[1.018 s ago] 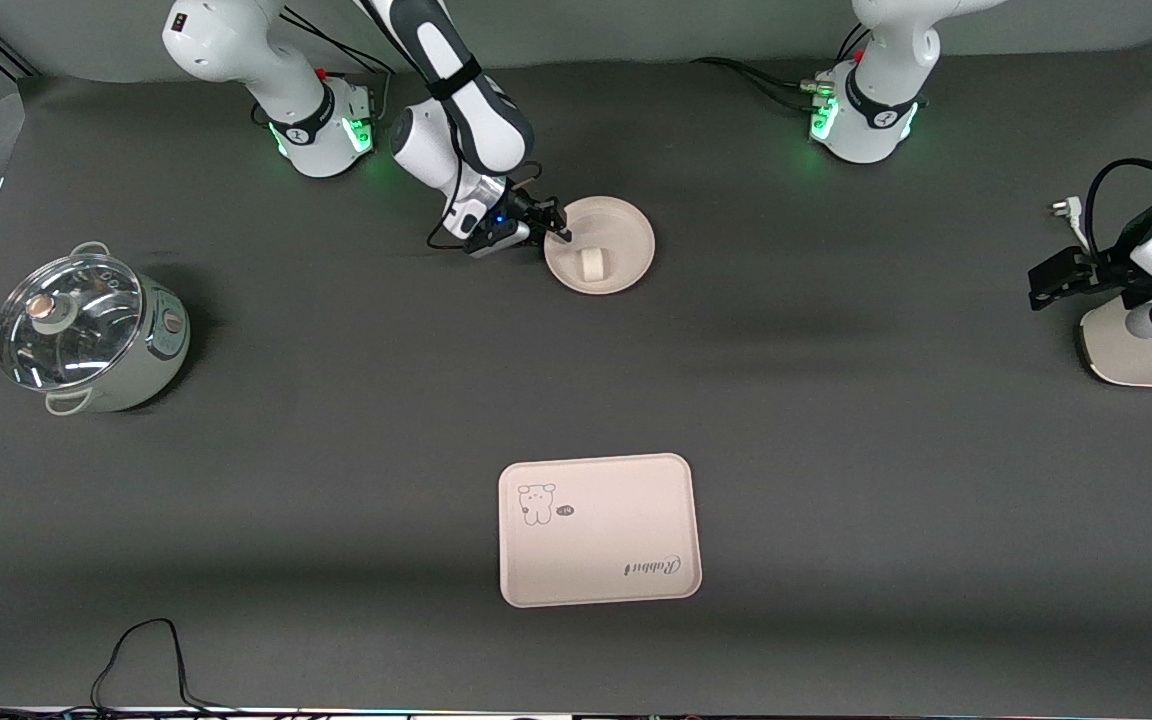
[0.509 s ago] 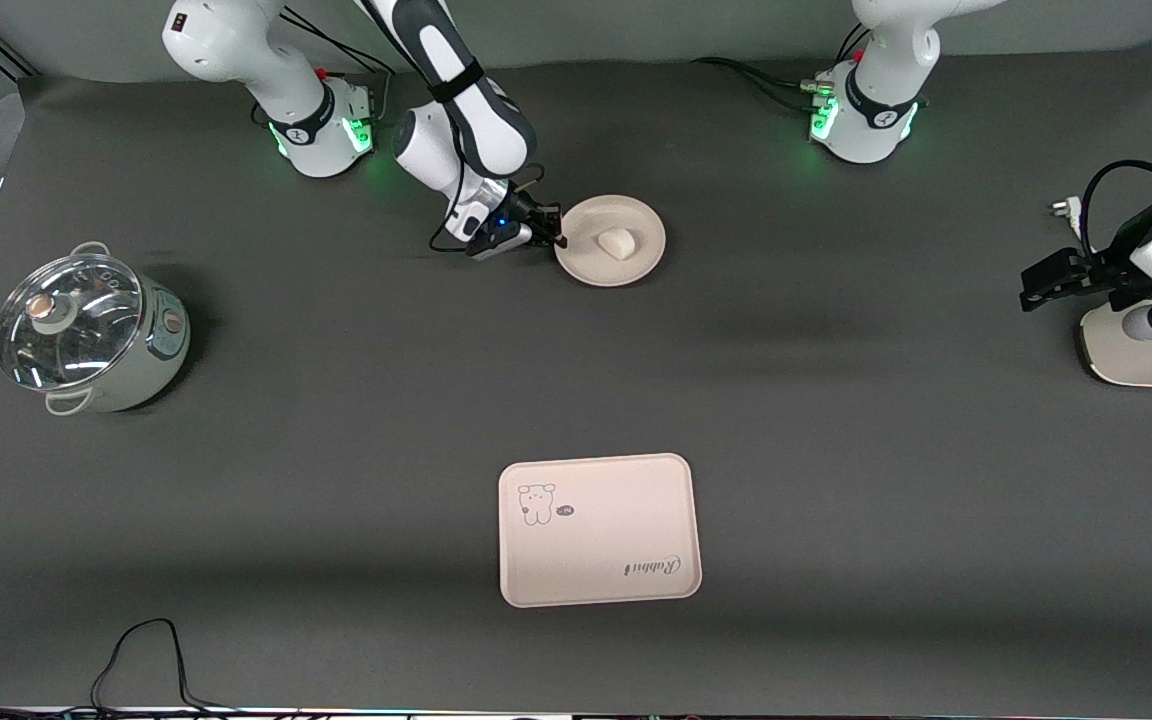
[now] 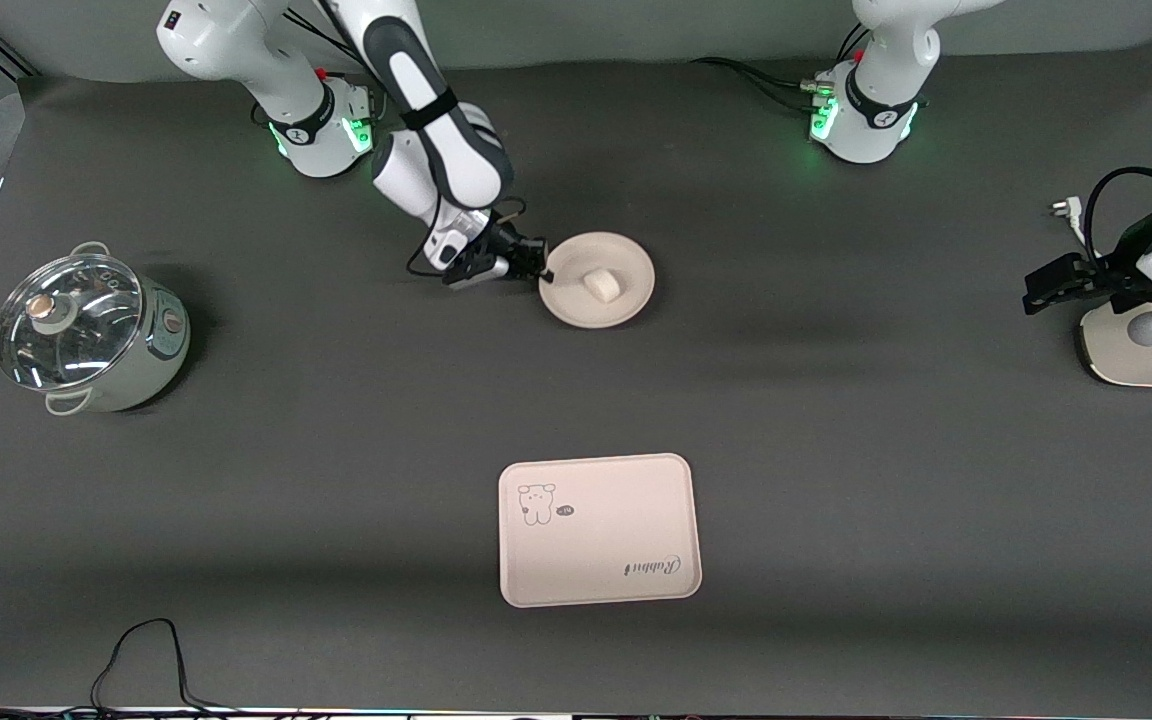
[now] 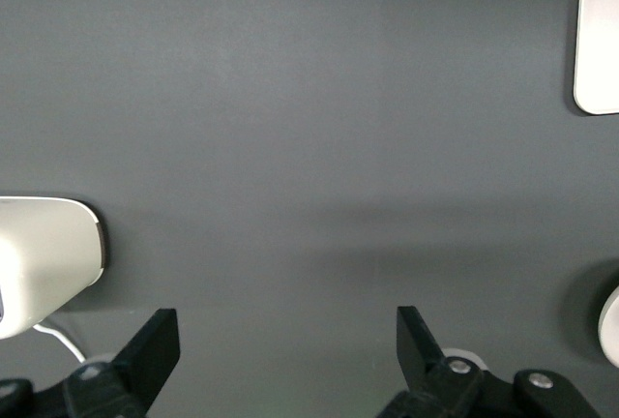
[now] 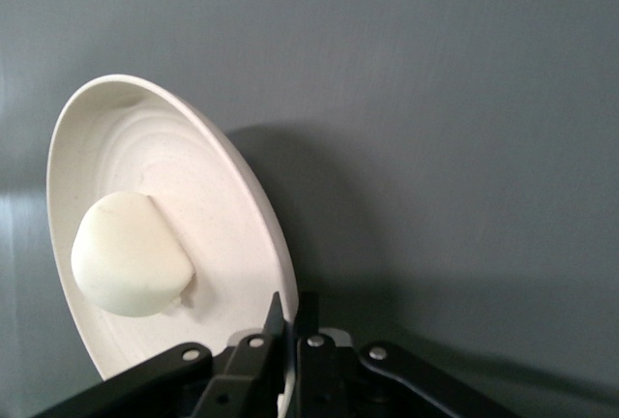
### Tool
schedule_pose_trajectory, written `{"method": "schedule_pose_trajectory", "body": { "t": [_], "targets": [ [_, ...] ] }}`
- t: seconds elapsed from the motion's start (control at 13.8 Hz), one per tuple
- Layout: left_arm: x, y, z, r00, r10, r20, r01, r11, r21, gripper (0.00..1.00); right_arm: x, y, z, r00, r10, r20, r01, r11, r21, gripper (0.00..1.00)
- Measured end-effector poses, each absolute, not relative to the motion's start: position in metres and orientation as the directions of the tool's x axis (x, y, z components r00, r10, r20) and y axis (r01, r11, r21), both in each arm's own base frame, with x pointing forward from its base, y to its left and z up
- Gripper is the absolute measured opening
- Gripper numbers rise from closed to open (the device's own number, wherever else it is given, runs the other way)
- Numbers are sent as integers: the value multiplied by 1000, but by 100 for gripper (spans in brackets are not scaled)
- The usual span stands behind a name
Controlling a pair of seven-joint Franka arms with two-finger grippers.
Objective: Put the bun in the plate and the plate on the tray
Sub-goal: 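Lift the plate with the right gripper and carry it over the tray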
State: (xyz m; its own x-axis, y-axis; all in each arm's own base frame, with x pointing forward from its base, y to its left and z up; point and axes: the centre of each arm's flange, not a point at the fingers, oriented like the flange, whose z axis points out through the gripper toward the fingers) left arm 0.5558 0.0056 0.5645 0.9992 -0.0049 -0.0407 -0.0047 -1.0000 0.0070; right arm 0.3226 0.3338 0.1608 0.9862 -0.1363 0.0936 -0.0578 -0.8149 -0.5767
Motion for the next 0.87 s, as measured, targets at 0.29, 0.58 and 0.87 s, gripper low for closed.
{"method": "schedule_pose_trajectory", "body": {
  "t": [0.29,0.58,0.87],
  "targets": [
    [556,5,566,999,-5,-38,-5,-1000,8,100,389,343,192,991,-130,26,-89,-803,-589,5],
    [556,5,566,999,-5,-38,-5,-1000,9,100,457,363,247,991,-127,-37,-123,-786,-605,5],
    [556,5,566,999,-5,-38,-5,-1000,9,100,541,343,317,991,-109,-76,-133,-789,-600,5]
  ]
}}
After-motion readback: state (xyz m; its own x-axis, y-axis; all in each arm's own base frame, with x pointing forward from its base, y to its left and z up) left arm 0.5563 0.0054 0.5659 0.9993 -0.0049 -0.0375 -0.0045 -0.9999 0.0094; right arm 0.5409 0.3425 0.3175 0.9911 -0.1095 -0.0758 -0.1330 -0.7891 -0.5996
